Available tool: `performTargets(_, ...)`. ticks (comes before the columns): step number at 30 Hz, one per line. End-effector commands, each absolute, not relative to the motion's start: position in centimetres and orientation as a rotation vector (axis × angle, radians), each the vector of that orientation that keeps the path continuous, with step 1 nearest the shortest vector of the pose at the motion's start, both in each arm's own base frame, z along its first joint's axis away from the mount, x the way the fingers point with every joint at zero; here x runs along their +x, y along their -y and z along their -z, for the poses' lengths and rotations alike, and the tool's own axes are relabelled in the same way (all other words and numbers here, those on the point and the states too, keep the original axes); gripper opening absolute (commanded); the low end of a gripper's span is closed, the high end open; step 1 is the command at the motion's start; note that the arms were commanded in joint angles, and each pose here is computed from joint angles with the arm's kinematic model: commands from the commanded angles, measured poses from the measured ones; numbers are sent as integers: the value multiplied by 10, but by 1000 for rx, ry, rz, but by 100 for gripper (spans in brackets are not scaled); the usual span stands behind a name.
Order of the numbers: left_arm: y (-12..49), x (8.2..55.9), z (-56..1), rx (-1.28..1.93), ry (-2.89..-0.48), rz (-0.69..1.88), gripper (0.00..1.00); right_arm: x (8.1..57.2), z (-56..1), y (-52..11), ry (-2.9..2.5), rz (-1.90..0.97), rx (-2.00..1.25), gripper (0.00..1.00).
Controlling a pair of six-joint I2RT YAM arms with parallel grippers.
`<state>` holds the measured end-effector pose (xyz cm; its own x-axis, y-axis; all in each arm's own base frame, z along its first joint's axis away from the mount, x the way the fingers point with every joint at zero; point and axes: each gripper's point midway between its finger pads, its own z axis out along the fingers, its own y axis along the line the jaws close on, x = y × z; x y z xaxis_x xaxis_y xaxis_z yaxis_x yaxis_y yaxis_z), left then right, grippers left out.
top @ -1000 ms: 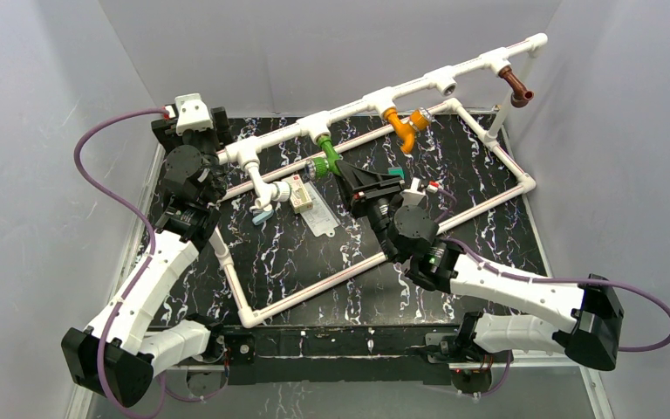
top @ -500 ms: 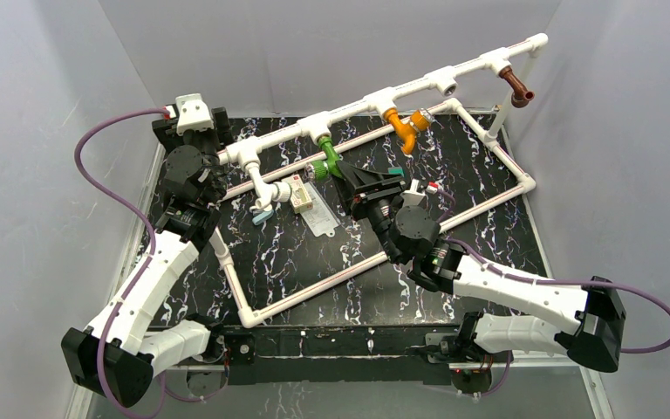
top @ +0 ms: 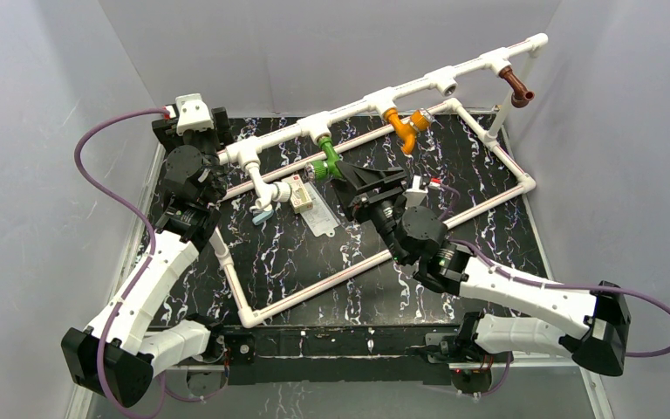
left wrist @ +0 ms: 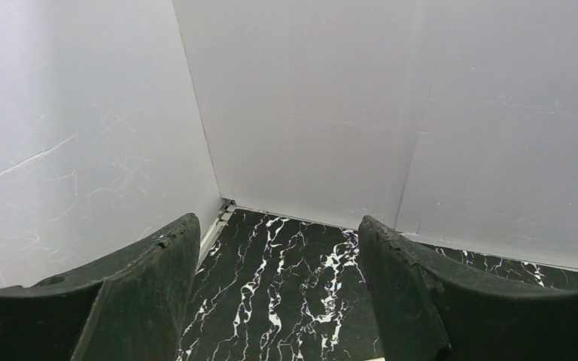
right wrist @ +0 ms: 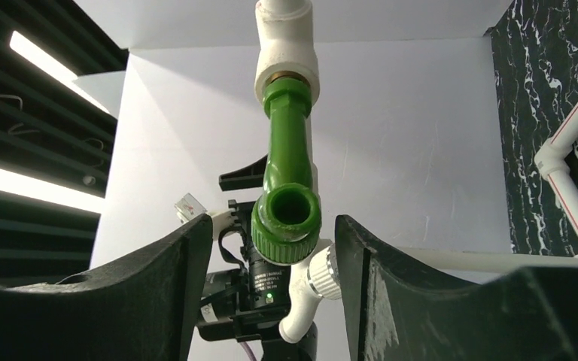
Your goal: Install the water faucets
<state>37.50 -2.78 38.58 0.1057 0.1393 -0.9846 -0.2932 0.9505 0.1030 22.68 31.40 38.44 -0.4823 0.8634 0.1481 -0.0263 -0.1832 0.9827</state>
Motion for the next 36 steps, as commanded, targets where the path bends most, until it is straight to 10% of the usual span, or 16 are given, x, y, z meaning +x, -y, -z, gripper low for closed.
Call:
performTargets(1, 39, 353, -195, 253, -2002, -496, 74, 211, -407, -304, -1418, -1718, 797, 69)
performTargets(36, 42, 355, -193, 263, -2010, -491, 74, 170, -451, -243, -1070, -414, -911, 75)
